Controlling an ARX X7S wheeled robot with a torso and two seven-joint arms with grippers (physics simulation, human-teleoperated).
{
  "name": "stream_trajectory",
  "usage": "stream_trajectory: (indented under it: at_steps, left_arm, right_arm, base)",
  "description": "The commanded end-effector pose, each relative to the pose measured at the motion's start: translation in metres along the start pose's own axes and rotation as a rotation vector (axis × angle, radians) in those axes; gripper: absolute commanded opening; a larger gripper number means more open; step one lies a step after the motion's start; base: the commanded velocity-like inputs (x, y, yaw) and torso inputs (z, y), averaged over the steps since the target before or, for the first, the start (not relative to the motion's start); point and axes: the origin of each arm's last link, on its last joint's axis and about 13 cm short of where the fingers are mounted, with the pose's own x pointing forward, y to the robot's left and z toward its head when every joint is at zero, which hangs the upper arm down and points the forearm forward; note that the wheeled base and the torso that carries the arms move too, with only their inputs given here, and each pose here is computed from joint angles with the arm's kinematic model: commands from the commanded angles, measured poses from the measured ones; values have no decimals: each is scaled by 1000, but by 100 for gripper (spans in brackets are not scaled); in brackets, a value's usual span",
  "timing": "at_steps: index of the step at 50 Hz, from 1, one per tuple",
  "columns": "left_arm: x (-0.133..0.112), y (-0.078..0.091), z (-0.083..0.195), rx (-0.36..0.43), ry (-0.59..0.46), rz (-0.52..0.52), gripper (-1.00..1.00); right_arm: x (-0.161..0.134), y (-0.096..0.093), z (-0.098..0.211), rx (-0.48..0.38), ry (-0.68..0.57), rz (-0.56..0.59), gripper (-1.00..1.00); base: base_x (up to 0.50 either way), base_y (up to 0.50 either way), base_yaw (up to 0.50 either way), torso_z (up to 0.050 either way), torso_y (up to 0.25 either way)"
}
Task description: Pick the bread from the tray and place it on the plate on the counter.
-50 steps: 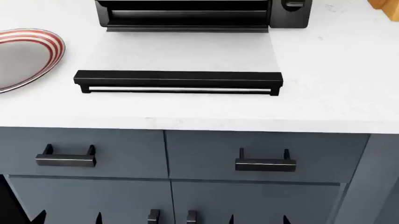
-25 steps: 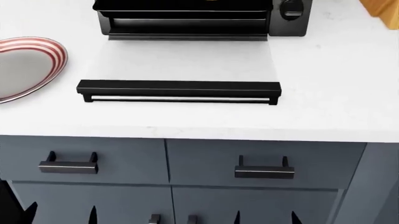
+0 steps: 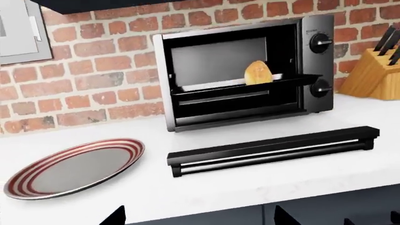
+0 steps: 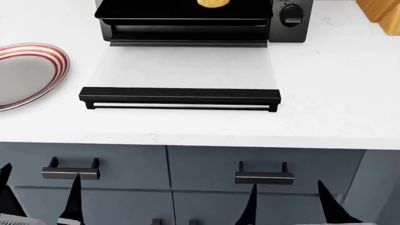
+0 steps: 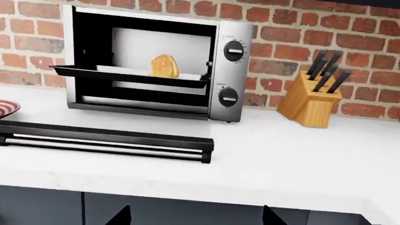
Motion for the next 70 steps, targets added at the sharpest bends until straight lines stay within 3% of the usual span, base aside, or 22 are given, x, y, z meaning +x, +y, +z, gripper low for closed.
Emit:
stream_trajectory:
  at_steps: [1,9,25,29,30,31,32,41,58,70]
  left_arm:
    - [1,5,43,68,-41,-36,100]
    - [7,11,78,129,-83,-55,100]
    - [12,21,115,169,-119,-48,100]
    - [16,23,134,191,-131,-63,100]
    - [32,27,150,200,-73,-92,100]
    - [33,29,171,213,-165,-72,100]
    - [33,29,173,214,-166,-73,100]
    - [34,31,182,218,-169,-73,100]
    - [41,30,223,274,-173,-79,100]
    - [43,29,231,293,-174,-92,100]
  right_arm:
    - [-4,-5,37,-48,-62,4,100]
    - [-4,-12,71,-61,-127,7,100]
    - [5,-20,113,-131,-190,9,100]
    - [13,-26,133,-156,-209,9,100]
    - [23,-33,148,-186,-162,40,100]
    - [26,-36,171,-222,-220,5,100]
    - [27,-37,179,-225,-255,0,100]
    - [28,-38,189,-235,-267,-6,100]
    - [30,-35,212,-280,-277,-8,100]
    - [22,-32,221,-302,-291,-17,100]
  base:
    - [0,0,0,48,61]
    - [0,0,0,48,61]
    - [0,0,0,48,60]
    - [0,0,0,48,61]
    - [0,0,0,48,61]
    - [0,0,0,48,61]
    - [0,0,0,48,61]
    - [0,0,0,48,60]
    - [22,0,0,48,60]
    - [228,0,0,48,60]
